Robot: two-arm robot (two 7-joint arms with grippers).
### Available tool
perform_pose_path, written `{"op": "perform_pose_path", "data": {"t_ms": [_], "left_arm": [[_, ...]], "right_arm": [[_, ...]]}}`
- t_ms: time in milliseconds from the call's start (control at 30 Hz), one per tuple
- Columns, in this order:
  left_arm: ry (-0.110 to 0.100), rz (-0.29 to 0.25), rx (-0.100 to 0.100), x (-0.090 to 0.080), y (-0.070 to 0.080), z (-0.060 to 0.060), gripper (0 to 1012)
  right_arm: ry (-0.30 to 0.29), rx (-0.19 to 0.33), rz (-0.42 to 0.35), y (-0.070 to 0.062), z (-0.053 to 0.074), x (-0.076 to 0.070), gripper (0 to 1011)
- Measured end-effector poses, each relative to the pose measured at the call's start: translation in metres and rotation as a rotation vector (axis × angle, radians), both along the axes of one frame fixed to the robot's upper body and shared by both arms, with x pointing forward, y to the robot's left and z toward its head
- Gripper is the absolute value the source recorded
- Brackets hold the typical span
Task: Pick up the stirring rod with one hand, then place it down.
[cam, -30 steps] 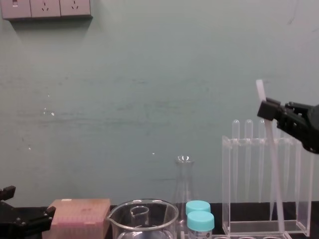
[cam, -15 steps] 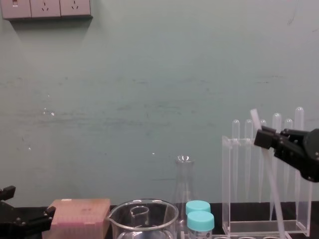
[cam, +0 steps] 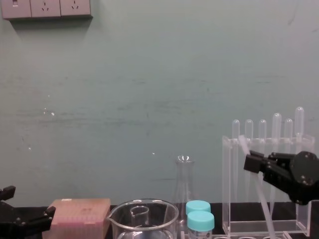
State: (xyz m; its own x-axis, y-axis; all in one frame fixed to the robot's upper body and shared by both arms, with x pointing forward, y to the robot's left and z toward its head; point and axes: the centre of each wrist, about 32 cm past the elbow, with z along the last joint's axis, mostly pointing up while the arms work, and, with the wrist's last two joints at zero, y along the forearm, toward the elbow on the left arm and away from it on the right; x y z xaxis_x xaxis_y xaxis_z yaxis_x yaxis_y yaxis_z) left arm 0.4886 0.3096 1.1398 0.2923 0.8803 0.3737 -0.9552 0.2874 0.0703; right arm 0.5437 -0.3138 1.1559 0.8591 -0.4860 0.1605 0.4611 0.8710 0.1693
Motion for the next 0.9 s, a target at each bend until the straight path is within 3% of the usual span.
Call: {"op": "perform_pose_path", "data": {"t_ms": [300,800,900], "left_arm": [[0.000,0.000,0.000,0.0000,0.0000,0.0000,1000],[0.000,0.000,0.000,0.0000,0.0000,0.0000,1000],[0.000,0.000,0.000,0.0000,0.0000,0.0000,1000]], "right_arm": [[0.052,-0.015,-0.014,-0.0007,-0.0065,0.0025,61],[0.046,-0.014,-0.012,-0.0004,-0.0057,0.0025,60],[0.044,-0.014,-0.012,-0.0005,-0.0055,0.0024,113]]}}
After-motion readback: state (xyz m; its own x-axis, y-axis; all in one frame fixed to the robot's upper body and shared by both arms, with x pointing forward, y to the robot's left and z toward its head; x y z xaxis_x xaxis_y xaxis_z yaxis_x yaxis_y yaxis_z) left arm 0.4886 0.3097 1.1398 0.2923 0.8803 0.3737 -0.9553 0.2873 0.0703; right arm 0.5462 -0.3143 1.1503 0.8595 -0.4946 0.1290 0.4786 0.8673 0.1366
